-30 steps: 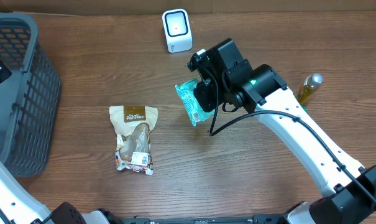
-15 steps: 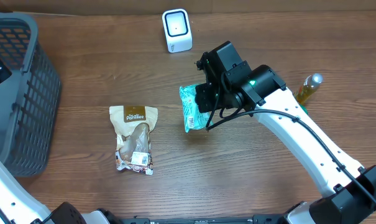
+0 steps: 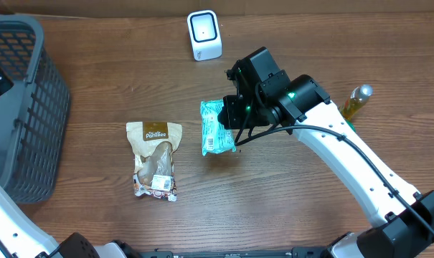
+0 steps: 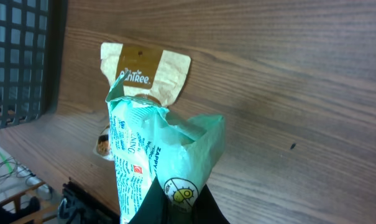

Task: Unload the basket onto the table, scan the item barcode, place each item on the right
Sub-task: 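Lift the teal packet up toward the white scanner, then swing the left gripper in toward the held teal packet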

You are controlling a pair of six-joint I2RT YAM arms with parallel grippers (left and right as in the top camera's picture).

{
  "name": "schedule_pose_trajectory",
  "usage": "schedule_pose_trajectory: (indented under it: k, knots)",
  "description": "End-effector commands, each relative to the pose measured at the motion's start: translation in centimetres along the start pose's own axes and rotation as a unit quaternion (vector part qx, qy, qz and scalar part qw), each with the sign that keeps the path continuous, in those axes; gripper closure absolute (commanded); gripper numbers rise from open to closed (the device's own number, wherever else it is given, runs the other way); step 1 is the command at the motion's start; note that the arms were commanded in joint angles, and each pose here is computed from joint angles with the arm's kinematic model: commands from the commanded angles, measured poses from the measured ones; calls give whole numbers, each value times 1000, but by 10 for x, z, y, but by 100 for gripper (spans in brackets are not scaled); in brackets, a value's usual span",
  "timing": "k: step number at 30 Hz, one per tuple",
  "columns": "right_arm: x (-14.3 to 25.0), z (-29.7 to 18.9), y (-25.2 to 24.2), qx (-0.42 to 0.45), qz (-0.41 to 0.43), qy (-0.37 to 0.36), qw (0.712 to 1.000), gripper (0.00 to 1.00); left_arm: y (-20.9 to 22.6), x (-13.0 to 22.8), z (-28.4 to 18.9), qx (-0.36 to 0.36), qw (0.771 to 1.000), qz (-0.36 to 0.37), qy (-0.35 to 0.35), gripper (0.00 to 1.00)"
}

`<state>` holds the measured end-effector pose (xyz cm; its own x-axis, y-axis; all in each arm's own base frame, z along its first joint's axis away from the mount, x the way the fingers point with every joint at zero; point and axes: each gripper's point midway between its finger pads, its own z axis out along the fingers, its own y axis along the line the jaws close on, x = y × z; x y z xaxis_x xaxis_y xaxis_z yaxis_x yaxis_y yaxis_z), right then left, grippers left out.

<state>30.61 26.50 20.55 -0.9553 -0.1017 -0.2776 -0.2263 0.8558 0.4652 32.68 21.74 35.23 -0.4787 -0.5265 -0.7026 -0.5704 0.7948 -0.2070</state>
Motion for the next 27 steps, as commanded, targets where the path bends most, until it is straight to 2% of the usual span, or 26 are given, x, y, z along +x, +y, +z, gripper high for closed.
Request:
schedule_pose_trajectory:
  k: [1,3,4,5,6,9,11,14,15,17,20,27]
  knots:
    - [0,-2,4,-11,6,0,1000,96,-23,13,1,66,994,-83,35,0]
    - [0,-2,5,-13,6,0,1000,96,-49,26,-5,136,980,-124,75,0]
    - [0,-2,6,-18,6,0,1000,96,-62,29,-10,177,973,-122,87,0]
    - [-1,-3,9,-28,6,1,1000,96,-80,35,-19,232,962,-100,104,4]
    - [-1,-3,13,-40,5,3,999,96,-94,41,-27,273,952,-77,115,17]
    - [-3,-8,29,-97,3,12,995,96,-138,73,-62,407,901,27,147,20]
    - [-4,-13,38,-136,3,18,991,96,-155,100,-80,455,869,99,165,24]
    - [-9,-25,51,-200,3,25,979,96,-175,137,-100,495,826,189,192,36]
    - [-11,-31,54,-224,3,27,974,96,-181,147,-100,490,821,205,208,40]
    - [-14,-41,58,-264,5,33,964,96,-191,162,-103,492,807,236,226,40]
    - [-18,-56,57,-305,13,39,951,96,-212,184,-114,513,773,284,242,37]
    - [-25,-59,49,-306,20,30,951,96,-253,225,-134,556,703,352,268,44]
